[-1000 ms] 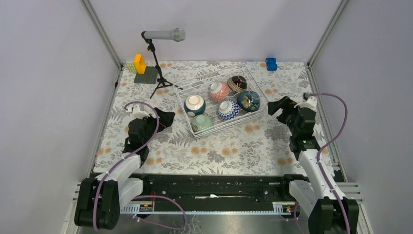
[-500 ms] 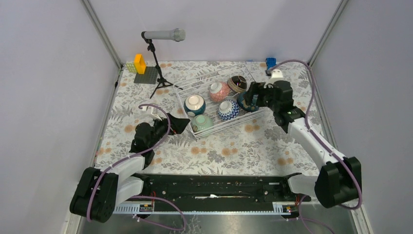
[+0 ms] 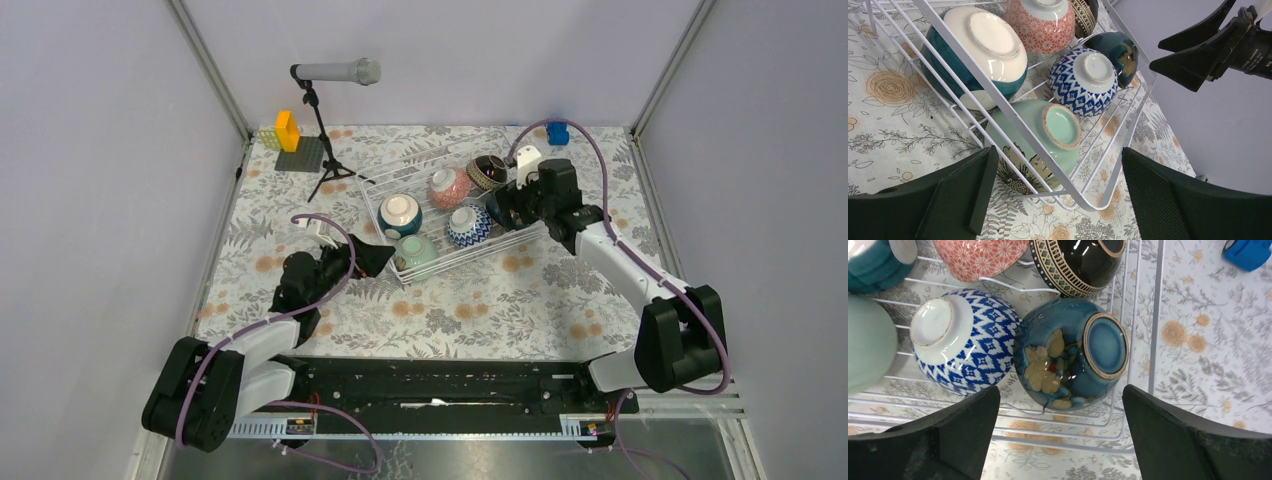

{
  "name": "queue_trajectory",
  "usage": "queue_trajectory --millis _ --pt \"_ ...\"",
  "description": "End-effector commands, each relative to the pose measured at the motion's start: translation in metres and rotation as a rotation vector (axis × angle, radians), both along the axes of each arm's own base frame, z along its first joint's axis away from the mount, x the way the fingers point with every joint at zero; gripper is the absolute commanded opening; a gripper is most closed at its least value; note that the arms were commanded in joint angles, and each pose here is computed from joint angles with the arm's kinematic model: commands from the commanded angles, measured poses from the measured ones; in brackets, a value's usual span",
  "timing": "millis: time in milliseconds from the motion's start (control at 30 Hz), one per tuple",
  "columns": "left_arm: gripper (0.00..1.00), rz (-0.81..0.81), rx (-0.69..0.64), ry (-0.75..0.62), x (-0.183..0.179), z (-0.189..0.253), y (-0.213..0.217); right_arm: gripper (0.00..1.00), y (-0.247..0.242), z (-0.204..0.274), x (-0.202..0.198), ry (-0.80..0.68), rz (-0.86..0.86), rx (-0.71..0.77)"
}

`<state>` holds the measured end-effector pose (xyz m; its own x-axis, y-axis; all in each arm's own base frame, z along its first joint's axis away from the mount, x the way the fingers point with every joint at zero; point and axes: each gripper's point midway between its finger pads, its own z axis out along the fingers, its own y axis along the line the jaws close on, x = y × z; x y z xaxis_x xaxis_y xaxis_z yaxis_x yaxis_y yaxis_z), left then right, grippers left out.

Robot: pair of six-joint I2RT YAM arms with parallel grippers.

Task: Unload the bowls from the dish rack

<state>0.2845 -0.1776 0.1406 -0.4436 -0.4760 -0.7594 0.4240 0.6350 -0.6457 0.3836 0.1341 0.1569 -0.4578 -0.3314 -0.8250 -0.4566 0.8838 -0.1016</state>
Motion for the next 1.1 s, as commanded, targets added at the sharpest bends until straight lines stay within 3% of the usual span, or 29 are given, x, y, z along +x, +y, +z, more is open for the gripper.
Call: queue_trajectory --millis 0,367,767,1067 --pt "0.99 0.009 -0.011 -0.106 0.009 0.028 -0.002 1.0 0.007 0.005 0.006 -0.026 0.157 -0.183" --pt "0.99 0.021 0.002 -0.107 0.01 0.029 0.0 1.0 0.001 -0.022 0.016 0.035 0.153 -0.456" --pt "0.99 0.044 0.017 -0.118 0.01 0.03 0.005 1.0 -0.003 -0.034 0.027 0.057 0.137 -0.544" --pt "0.99 0.049 0.021 -0.118 0.011 0.03 0.006 1.0 0.012 -0.039 0.032 0.088 0.165 -0.521"
